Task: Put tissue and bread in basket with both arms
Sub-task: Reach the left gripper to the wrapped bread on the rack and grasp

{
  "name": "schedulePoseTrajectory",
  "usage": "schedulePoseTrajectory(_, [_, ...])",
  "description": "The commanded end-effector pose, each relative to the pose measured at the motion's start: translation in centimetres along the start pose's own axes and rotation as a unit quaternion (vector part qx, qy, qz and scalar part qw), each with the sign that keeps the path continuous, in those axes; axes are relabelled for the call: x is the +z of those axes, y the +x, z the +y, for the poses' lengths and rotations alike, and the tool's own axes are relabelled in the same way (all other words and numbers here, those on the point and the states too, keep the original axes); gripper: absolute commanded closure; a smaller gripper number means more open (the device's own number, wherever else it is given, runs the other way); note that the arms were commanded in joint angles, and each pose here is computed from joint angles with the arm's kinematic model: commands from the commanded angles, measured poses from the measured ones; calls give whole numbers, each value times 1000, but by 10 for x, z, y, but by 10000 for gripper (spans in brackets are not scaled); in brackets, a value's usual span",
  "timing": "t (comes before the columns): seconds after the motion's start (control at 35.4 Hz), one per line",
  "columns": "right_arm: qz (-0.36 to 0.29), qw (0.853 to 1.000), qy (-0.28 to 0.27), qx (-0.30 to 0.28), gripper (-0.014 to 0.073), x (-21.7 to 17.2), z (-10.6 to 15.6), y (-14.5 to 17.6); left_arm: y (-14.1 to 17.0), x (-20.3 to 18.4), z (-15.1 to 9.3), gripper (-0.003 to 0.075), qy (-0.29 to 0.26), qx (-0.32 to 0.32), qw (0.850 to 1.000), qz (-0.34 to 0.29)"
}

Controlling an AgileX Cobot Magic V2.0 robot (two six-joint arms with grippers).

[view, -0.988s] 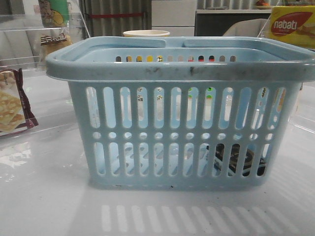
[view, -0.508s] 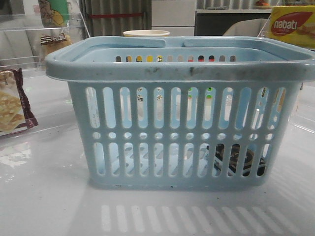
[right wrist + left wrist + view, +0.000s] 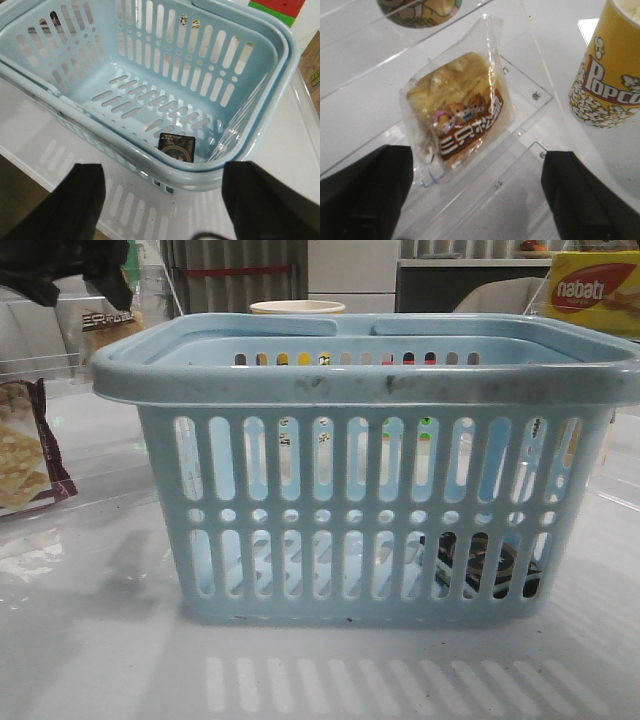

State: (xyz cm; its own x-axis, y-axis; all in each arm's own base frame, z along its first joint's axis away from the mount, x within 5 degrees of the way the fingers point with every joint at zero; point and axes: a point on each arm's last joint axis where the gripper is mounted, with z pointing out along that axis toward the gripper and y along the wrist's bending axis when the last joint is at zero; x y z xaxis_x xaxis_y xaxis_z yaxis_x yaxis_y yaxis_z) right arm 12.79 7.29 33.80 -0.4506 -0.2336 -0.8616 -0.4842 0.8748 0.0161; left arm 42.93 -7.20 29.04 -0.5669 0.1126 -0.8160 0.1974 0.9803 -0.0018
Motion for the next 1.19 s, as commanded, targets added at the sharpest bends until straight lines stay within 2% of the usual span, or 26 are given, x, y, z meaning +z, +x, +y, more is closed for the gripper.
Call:
schedulePoseTrajectory(0.0, [-50,999,3,-7,4,-7,-1,-14,-32,-4,3,190,-12,13,996,-88])
schedulePoseTrajectory(0.34, [-50,999,3,-7,4,-7,-1,-14,-28,25,5,287,-20,22,991,-134])
schedulePoseTrajectory(0.65, [-50,999,3,-7,4,-7,-1,-14,-27,26,5,527,-20,22,991,-131])
schedulePoseTrajectory(0.85, [-50,999,3,-7,4,-7,-1,-14,-27,26,5,631,-20,22,991,-133])
schedulePoseTrajectory(1.16, [-50,999,3,-7,4,-7,-1,-14,-34,15,2,629,-19,23,990,-140])
